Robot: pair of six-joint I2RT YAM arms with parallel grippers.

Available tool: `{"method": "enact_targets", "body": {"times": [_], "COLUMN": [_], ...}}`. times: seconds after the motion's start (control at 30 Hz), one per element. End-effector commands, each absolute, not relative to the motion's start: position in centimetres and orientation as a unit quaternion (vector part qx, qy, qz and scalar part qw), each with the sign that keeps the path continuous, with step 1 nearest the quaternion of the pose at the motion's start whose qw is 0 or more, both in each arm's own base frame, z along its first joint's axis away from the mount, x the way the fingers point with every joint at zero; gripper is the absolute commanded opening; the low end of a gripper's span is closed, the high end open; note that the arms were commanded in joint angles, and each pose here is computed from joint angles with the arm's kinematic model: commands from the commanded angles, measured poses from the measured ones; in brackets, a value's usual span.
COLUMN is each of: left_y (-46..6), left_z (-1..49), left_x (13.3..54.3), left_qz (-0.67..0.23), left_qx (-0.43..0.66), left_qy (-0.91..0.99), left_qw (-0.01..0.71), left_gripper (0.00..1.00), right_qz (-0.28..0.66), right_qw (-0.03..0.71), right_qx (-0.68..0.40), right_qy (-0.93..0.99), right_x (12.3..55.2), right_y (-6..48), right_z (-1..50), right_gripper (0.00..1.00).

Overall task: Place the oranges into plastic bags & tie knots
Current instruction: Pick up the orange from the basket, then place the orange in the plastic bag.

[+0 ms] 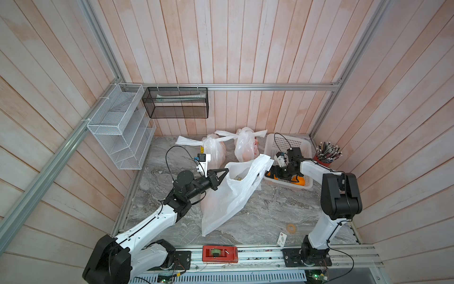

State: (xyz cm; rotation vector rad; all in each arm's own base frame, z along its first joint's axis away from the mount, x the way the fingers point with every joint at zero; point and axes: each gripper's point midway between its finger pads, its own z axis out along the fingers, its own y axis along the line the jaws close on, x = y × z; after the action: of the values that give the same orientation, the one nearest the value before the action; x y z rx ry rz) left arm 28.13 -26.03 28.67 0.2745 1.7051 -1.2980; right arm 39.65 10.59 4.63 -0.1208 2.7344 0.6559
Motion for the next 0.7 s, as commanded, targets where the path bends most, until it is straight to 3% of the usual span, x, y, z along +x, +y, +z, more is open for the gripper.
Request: {"method": "enact_targets", "body": {"times": [0.0, 0.1, 0.17, 0.37, 0.67], "left_y": [-25.8, -25.7, -25.7, -25.8, -25.9], "left_z": [28.4, 28.3, 28.2, 28.3, 28.3], "left_x": [28.3, 28.4, 28.4, 28.5, 28.3], "left_qz": [-0.52, -0.517, -0.516, -0.515, -0.518], "left_qx": [0.114, 0.114, 0.114, 0.117, 0.124], "left_qy": [0.701, 0.703, 0.703, 0.702, 0.699], "left_qw": [0.475, 0.475, 0.476, 0.478, 0.477], "left_gripper": [0.0, 0.0, 0.0, 0.0, 0.0], "right_qz": [0.236, 0.239, 0.239, 0.239, 0.354], "right_qw": [0.155, 0.168, 0.187, 0.245, 0.302], "right_qx": [-0.047, -0.045, -0.043, -0.045, -0.083], "right_qy": [0.958, 0.955, 0.952, 0.939, 0.881], "right_x": [39.9, 40.0, 40.0, 37.9, 30.8], "right_y": [10.9, 10.9, 10.6, 10.1, 15.0], "right_z": [4.5, 5.2, 6.4, 11.5, 19.5], "right_gripper": [0.75, 0.56, 0.51, 0.5, 0.49]}}
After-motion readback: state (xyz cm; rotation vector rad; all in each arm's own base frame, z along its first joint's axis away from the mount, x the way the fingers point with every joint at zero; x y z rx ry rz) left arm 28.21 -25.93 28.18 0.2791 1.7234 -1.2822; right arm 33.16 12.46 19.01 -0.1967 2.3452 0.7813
